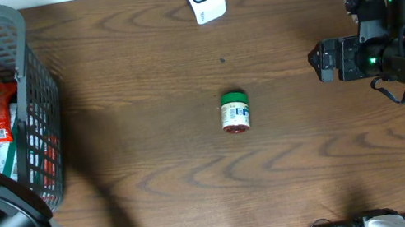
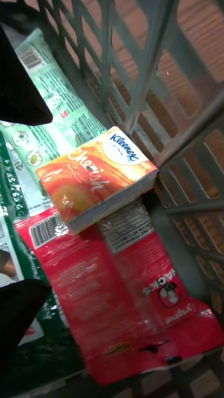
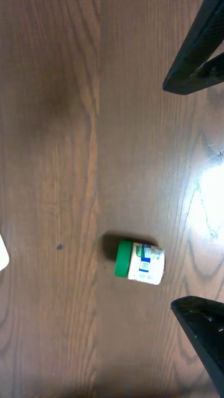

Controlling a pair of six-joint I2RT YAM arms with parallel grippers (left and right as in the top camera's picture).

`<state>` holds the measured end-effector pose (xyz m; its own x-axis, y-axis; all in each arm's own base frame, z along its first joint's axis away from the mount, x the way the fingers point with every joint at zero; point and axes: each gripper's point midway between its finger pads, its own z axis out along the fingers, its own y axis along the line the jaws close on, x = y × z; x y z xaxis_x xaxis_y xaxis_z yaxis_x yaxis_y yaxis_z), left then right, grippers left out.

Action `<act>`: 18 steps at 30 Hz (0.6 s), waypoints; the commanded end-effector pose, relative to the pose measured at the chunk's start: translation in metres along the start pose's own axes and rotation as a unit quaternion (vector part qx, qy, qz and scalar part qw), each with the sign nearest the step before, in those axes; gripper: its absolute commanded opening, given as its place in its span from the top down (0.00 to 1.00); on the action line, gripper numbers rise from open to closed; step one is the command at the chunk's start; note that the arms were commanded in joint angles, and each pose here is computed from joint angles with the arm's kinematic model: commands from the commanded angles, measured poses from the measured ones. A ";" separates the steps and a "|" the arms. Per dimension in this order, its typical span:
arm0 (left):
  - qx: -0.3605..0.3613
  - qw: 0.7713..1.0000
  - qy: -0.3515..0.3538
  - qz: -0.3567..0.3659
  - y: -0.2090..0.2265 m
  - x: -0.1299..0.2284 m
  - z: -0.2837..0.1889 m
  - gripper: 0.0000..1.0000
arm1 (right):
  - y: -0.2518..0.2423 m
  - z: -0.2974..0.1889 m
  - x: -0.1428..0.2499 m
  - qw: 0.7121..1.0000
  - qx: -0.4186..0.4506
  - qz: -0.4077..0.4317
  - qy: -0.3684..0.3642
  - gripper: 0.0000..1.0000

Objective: Scan the item barcode
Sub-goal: 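Reach the left gripper back into the basket and grasp the orange Kleenex pack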

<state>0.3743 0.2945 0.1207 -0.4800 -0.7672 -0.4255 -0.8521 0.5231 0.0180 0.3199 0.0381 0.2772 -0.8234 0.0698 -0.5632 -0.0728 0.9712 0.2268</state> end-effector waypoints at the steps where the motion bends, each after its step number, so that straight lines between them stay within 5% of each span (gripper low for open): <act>1: -0.018 1.000 0.025 -0.001 0.001 0.013 0.027 0.25 | 0.009 -0.004 -0.004 1.000 -0.009 -0.009 -0.007 0.01; 4: -0.019 0.999 0.028 0.000 0.000 0.015 0.036 0.36 | 0.009 -0.004 -0.004 1.000 -0.010 -0.009 -0.007 0.01; 18: -0.018 1.000 0.024 0.000 -0.003 0.013 0.045 0.38 | 0.009 -0.004 -0.004 1.000 -0.009 -0.009 -0.007 0.01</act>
<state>0.3813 0.2997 0.0779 -0.4922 -0.7820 -0.3824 -0.8542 0.5185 0.0391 0.3199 0.0381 0.2772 -0.8234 0.0698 -0.5632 -0.0728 0.9712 0.2268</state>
